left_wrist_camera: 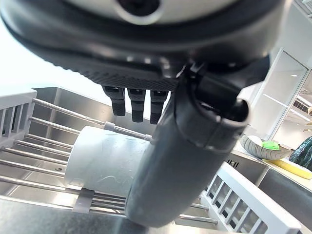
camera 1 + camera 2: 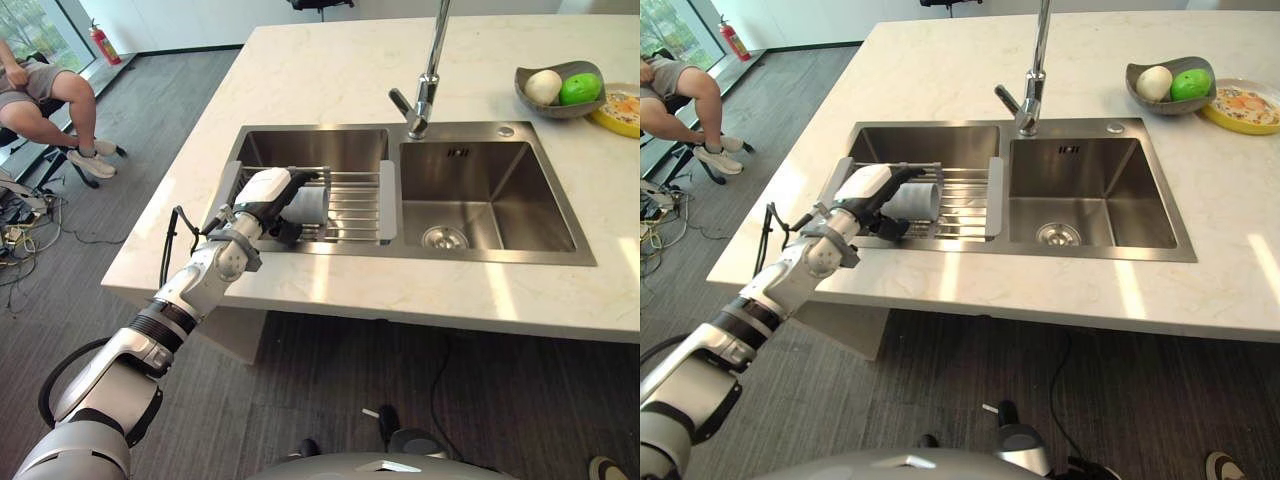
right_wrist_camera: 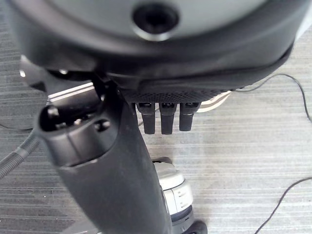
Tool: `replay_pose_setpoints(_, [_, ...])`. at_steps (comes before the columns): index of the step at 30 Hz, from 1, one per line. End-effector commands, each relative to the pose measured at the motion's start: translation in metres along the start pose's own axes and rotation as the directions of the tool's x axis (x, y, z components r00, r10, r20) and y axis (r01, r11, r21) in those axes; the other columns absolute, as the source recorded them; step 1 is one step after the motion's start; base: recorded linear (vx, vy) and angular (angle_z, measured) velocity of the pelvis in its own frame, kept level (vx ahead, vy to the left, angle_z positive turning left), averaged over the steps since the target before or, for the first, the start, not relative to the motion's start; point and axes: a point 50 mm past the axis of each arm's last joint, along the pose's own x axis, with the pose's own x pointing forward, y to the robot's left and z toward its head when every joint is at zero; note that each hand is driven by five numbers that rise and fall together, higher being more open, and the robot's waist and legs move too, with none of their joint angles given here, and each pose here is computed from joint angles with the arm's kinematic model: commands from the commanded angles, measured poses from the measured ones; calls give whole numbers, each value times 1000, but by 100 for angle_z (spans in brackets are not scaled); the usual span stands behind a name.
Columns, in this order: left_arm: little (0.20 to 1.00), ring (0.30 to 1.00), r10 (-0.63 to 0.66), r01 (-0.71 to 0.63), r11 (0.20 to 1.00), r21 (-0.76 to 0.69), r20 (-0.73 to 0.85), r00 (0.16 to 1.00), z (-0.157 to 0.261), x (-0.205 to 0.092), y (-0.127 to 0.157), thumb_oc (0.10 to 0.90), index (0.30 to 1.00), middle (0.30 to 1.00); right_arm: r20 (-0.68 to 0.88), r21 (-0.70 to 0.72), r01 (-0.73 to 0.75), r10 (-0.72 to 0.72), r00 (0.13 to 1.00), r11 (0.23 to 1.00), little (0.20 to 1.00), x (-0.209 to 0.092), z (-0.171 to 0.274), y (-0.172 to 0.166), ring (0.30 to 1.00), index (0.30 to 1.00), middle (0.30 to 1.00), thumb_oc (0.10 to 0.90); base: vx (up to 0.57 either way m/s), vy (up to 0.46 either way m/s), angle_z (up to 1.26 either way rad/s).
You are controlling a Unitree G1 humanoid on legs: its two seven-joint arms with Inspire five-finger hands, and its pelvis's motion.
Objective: Place the dishes in the dishwasher.
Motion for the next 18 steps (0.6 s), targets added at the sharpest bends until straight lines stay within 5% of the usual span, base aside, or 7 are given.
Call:
replay_pose_setpoints(1, [900,900,207,-214,969,124,70,976,16,27,69,800,900,900,11,35,-19,19,1000,999,900,1,2,8,900,900,900,800,0,0,0])
replay_pose_setpoints(18, [900,900,184,-164,969,184,-97,978,-2,49,77,800,900,900,19,35,-5,5,1000,999,900,3,14,6,900,900,900,800,1,-1,-1])
